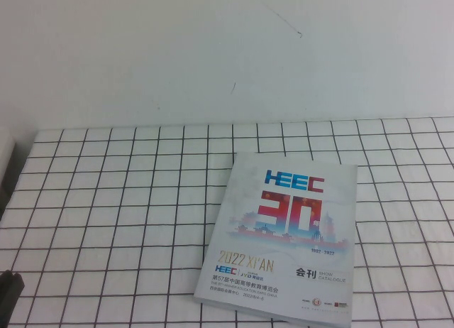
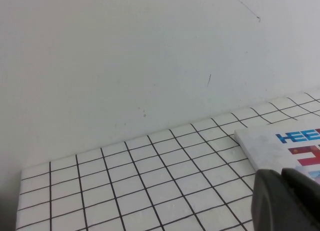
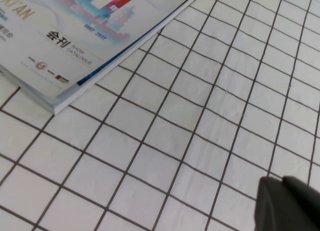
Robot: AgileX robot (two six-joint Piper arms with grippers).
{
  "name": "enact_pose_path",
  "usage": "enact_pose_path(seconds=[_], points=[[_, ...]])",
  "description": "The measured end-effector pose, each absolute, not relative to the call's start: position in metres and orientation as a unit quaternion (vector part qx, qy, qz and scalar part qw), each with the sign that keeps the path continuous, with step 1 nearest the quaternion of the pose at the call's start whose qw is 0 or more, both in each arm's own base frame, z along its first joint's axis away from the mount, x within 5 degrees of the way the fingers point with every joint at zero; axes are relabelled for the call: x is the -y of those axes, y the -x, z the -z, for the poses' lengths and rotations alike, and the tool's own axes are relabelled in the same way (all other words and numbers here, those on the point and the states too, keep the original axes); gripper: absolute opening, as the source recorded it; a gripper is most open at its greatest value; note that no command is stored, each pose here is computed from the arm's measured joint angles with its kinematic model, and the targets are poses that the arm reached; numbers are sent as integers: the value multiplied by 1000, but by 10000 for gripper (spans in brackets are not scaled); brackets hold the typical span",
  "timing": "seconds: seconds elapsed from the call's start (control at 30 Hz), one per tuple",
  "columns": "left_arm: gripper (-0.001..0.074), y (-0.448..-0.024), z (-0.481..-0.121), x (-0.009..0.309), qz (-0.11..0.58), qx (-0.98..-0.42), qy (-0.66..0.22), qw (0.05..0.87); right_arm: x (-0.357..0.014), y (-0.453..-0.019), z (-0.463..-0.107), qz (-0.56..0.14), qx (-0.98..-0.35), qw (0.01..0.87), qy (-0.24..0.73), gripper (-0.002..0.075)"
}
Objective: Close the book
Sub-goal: 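Close the open booklet and leave it lying on the table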
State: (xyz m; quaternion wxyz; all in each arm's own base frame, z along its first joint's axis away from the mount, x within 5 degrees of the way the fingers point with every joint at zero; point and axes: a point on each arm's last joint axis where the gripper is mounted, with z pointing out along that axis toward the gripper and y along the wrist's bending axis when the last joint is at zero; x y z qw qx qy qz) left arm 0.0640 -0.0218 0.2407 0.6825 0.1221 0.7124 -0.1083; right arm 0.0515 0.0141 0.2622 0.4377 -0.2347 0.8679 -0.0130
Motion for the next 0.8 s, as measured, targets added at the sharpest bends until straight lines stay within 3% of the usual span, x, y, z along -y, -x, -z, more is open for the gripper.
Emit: enact_pose_path(seconds=[0.2,0.43,0.6,0.8], points=[[-4,-62,-234,17,88,-716,-100,686,-14,-52,-262,13,-868,438,235,-3],[-4,-58,-192,6,32,-741,-45,669,-14,-52,-262,13,-868,438,234,-3],[-4,-53,-176,6,28,-790,-44,610,-14,-51,-262,11,-869,437,233,-3],[-4,-52,-176,6,24,-797,-50,601,-14,-51,-262,11,-869,437,233,-3]])
